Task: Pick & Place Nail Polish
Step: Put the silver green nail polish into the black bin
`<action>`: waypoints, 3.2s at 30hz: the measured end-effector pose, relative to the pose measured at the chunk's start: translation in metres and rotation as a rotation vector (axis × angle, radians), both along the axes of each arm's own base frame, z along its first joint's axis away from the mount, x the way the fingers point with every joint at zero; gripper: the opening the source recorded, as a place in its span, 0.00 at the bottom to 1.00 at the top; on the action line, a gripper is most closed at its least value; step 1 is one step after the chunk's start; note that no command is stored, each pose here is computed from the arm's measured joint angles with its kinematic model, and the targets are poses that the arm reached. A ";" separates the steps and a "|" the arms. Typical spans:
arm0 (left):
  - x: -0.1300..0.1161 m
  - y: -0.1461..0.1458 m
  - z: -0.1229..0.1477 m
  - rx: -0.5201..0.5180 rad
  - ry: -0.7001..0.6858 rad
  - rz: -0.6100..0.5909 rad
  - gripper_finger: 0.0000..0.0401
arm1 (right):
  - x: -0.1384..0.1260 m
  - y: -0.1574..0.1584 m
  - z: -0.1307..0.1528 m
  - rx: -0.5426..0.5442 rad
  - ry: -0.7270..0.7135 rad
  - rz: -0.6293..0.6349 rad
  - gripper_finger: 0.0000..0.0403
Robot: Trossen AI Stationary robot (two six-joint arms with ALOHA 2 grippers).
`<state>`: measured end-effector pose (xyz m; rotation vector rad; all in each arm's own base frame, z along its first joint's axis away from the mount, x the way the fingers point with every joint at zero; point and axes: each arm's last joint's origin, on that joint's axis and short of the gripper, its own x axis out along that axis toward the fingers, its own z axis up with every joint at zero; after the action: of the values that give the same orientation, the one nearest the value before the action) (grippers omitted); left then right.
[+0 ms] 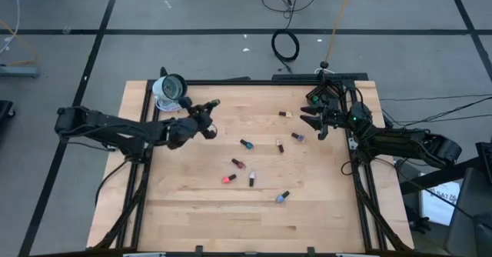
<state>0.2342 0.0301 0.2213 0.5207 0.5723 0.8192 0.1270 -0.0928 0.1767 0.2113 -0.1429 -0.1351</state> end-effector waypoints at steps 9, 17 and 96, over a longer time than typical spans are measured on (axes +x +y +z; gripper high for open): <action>0.005 0.021 -0.040 -0.721 -0.060 -0.227 0.10 | 0.000 0.000 0.000 -0.013 0.002 -0.002 0.41; 0.013 0.007 -0.050 -1.107 -0.039 -0.507 0.10 | 0.000 0.000 -0.001 -0.024 0.011 -0.004 0.41; 0.055 -0.058 0.008 -0.235 -0.181 -0.649 0.10 | 0.008 0.010 -0.009 0.151 0.060 0.076 0.41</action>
<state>0.2897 -0.0274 0.2295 0.3750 0.2940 0.1739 0.1348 -0.0831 0.1682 0.3623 -0.0654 -0.0769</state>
